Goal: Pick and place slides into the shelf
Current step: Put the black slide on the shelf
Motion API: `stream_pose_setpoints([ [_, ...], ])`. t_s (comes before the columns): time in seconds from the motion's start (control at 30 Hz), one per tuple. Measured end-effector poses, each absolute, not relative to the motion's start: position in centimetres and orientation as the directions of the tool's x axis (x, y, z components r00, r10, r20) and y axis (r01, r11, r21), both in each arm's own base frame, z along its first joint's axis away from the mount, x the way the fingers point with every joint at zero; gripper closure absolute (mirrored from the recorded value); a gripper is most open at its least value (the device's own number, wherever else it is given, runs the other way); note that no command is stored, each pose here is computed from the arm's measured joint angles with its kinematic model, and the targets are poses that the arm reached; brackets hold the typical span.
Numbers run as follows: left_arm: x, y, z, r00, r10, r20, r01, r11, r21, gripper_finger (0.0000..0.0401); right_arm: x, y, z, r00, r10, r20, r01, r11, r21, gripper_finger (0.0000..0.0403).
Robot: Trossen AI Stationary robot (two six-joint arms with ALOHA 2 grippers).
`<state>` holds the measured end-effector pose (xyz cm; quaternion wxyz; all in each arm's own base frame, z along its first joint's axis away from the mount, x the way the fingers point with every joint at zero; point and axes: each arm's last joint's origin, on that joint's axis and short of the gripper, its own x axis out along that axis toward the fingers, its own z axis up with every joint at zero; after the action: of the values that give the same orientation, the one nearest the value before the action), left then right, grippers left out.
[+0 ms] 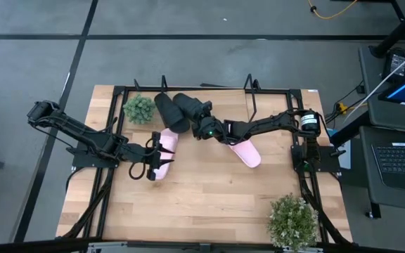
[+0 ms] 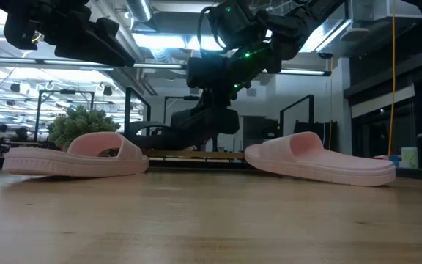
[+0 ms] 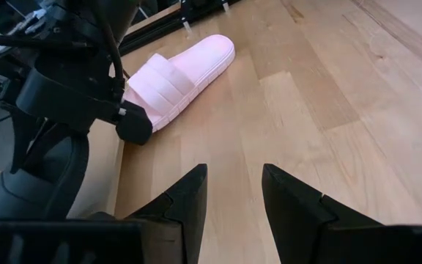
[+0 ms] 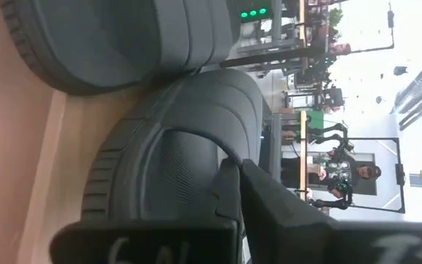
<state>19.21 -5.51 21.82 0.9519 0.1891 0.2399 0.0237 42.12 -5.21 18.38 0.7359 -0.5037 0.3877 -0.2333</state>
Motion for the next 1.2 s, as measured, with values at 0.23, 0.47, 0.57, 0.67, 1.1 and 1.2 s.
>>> stream_pose_setpoints([
  [0.23, 19.20, -5.51, 21.82, 0.884, 0.136, -0.448, 0.045, 0.928, 0.370, 0.0277, 42.05, -5.20, 18.27, 0.585, -0.733, -0.347, -0.020, 0.415, -0.910, 0.0387],
  [0.47, 19.13, -5.49, 21.69, 0.877, 0.138, -0.461, 0.049, 0.927, 0.371, 0.0277, 42.05, -5.19, 18.26, 0.586, -0.731, -0.349, 0.016, 0.441, -0.897, 0.0367],
  [0.57, 19.13, -5.49, 21.69, 0.877, 0.138, -0.461, 0.049, 0.928, 0.370, 0.0277, 42.05, -5.15, 18.16, 0.599, -0.713, -0.365, -0.002, 0.454, -0.891, 0.0362],
  [0.67, 19.13, -5.49, 21.69, 0.877, 0.137, -0.461, 0.049, 0.928, 0.370, 0.0277, 42.02, -5.07, 18.00, 0.609, -0.693, -0.386, -0.029, 0.467, -0.884, 0.0356],
  [1.1, 19.13, -5.49, 21.69, 0.877, 0.137, -0.461, 0.048, 0.929, 0.368, 0.0277, 41.94, -5.03, 17.81, 0.610, -0.680, -0.406, -0.036, 0.489, -0.872, 0.0305],
  [1.2, 19.13, -5.49, 21.69, 0.877, 0.138, -0.461, 0.047, 0.929, 0.367, 0.0277, 41.91, -5.03, 17.76, 0.608, -0.680, -0.411, -0.042, 0.489, -0.871, 0.0291],
])
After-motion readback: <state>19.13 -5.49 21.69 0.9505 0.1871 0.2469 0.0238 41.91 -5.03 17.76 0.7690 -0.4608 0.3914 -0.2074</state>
